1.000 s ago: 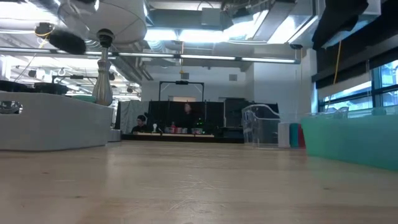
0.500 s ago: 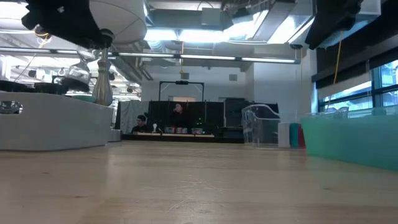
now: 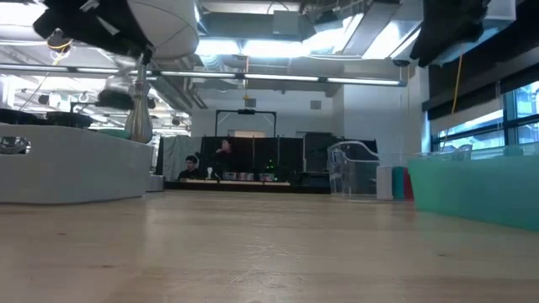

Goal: Pick & Place Office items
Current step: Put the white hourglass into the gray bin

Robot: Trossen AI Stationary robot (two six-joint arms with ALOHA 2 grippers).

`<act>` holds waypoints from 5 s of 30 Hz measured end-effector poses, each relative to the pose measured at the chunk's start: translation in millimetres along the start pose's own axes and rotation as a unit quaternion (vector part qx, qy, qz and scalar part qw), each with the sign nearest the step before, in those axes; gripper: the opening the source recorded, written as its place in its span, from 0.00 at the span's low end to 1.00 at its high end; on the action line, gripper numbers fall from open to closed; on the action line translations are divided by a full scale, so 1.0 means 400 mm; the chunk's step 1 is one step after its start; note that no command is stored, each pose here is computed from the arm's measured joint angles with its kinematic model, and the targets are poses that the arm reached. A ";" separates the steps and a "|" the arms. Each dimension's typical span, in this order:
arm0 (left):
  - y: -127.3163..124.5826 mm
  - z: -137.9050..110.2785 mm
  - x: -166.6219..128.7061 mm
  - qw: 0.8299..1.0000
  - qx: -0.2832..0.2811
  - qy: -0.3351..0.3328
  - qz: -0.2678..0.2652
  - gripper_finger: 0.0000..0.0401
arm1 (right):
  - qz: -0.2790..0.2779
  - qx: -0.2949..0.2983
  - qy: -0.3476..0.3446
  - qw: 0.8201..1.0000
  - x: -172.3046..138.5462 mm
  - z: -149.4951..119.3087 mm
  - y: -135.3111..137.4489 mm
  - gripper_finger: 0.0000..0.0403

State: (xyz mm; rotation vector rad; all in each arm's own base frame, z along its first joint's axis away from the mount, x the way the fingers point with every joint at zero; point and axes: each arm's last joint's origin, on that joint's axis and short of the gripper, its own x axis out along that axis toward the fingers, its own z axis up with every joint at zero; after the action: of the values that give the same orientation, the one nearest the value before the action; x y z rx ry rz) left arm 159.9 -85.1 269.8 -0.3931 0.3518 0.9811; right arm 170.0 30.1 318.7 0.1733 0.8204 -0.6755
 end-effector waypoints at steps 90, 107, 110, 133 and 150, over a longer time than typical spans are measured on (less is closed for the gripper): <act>0.017 0.143 0.176 0.987 0.006 -0.087 0.134 0.54 | 0.418 0.145 -0.335 0.832 0.182 -0.281 -0.082 0.70; 0.076 0.083 0.185 0.991 0.012 -0.065 0.114 0.54 | 0.416 0.146 -0.336 0.833 0.182 -0.281 -0.082 0.70; 0.110 0.074 0.162 0.995 0.012 -0.064 0.075 0.54 | 0.415 0.147 -0.336 0.833 0.182 -0.281 -0.083 0.70; 0.250 -0.044 0.156 0.979 0.108 -0.108 -0.133 0.54 | 0.415 0.147 -0.336 0.833 0.182 -0.280 -0.083 0.70; 0.248 -0.061 0.159 0.976 0.103 -0.064 -0.182 0.54 | 0.415 0.147 -0.336 0.833 0.182 -0.280 -0.083 0.70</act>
State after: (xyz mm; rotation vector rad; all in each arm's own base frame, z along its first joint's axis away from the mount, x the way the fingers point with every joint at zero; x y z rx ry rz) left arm 104.9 -0.9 203.2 -0.1938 0.2507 0.6002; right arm 115.9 12.9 193.3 0.5025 -0.0909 0.0060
